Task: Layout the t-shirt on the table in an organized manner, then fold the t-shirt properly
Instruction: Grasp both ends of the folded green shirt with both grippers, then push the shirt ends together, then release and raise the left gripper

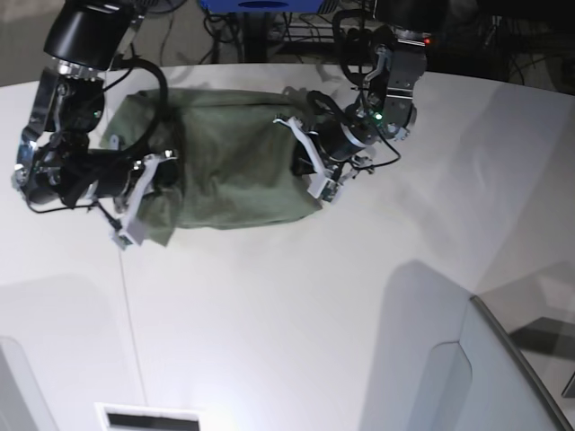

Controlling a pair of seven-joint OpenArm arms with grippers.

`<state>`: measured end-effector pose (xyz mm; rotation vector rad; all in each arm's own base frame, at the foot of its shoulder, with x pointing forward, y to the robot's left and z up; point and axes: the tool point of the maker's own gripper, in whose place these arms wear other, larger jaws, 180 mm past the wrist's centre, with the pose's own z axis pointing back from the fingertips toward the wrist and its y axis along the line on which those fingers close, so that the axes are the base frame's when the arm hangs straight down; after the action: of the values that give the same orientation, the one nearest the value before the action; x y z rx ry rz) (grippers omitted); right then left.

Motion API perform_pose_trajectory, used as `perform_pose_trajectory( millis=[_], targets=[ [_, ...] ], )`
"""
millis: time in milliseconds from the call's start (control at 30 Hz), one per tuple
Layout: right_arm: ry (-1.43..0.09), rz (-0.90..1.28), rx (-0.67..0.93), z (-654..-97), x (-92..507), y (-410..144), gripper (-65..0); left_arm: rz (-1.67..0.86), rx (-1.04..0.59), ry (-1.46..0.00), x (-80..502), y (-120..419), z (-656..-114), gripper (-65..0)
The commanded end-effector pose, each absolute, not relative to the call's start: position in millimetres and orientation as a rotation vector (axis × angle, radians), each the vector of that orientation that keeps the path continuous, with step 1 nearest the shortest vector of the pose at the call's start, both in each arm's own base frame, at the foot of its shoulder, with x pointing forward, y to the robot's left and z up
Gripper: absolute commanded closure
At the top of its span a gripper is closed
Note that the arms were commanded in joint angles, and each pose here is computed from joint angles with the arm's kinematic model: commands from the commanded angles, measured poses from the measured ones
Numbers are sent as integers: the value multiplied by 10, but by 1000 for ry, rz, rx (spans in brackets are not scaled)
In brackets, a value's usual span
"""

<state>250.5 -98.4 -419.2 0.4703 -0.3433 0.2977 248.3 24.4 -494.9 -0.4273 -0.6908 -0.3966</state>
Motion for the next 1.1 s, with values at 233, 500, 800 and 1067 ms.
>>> perform_pose_trajectory(
  millis=[233, 500, 800, 1067],
  targets=[
    [-509, 337, 413, -3755, 2771, -1016, -9, -480, -436, -628, 2360, 76, -5003, 0],
    [-517, 426, 453, -3685, 2780, -679, -9, -487, -422, -652, 2484, 120, -4948, 0],
    [-501, 496, 482, -3683, 2742, -443, -9, -467, -334, -689, 2645, 380, -4883, 0],
    [-456, 449, 734, -3776, 2687, -95, -9, -470, -333, -702, 2715, 369, -4845, 0]
  ],
)
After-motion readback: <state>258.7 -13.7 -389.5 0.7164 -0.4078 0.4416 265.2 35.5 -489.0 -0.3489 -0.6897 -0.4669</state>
